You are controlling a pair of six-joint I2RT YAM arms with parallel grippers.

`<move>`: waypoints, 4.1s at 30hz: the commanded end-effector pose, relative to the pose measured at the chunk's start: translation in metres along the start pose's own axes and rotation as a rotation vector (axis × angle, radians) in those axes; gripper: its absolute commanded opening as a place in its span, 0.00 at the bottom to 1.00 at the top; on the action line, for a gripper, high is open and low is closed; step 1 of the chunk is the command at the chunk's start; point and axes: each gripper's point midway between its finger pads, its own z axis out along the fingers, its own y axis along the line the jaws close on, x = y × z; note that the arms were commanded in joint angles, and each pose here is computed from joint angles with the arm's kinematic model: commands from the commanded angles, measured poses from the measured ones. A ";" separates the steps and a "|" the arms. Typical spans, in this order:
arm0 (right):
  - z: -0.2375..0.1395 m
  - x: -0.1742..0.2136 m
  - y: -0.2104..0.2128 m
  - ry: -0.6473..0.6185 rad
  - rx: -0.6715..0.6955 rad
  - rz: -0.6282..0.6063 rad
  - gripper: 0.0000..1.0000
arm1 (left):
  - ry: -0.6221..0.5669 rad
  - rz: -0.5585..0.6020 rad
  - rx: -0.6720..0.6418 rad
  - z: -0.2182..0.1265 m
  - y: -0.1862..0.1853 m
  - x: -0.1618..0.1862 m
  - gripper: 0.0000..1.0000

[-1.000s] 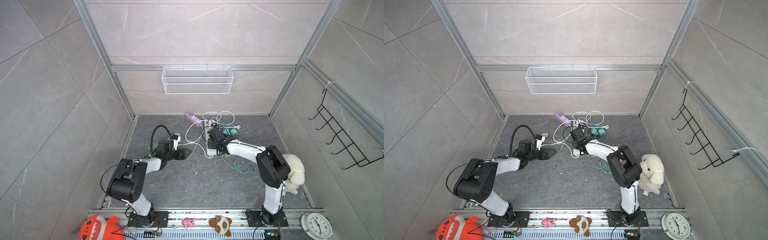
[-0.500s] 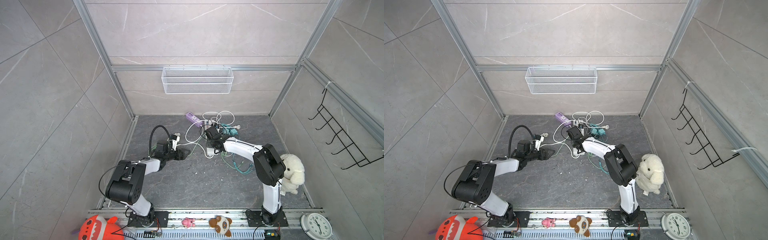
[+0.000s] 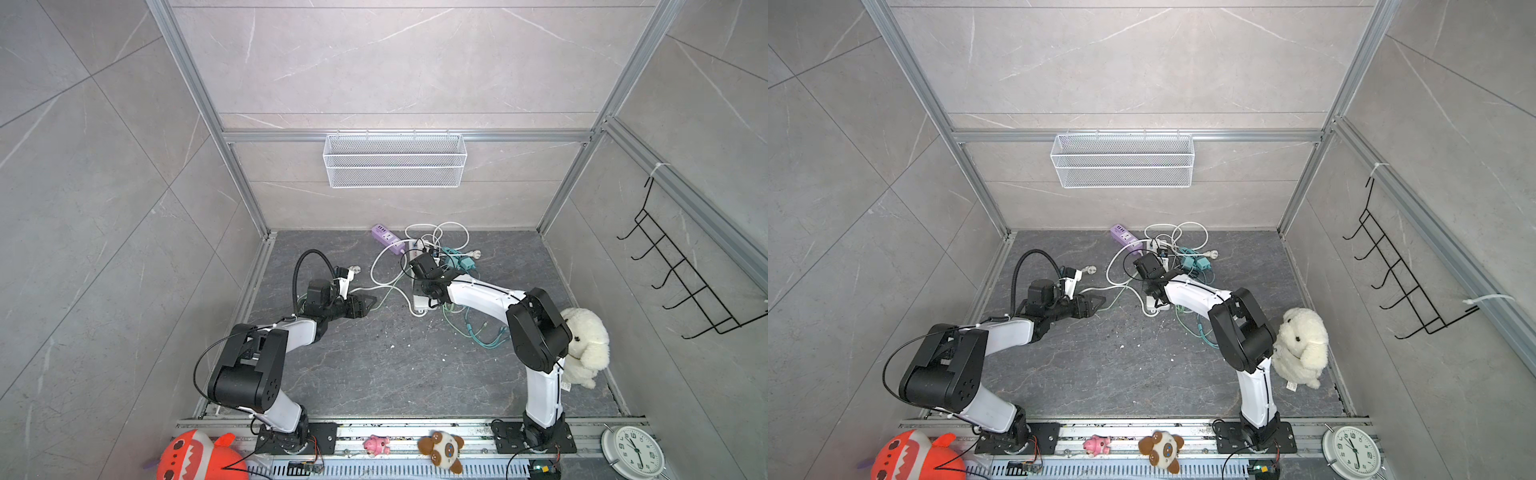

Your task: Insert the plug

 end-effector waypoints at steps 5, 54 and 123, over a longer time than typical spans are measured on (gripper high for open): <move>0.036 0.131 -0.053 0.439 0.131 -0.182 0.00 | -0.112 0.047 0.010 -0.016 -0.009 -0.017 0.81; 0.027 0.111 -0.054 0.419 0.249 -0.108 0.00 | -0.132 0.007 0.021 -0.028 0.001 -0.008 0.83; 0.015 0.083 -0.044 0.489 0.259 -0.095 0.41 | -0.167 0.048 -0.065 -0.071 -0.022 -0.016 0.83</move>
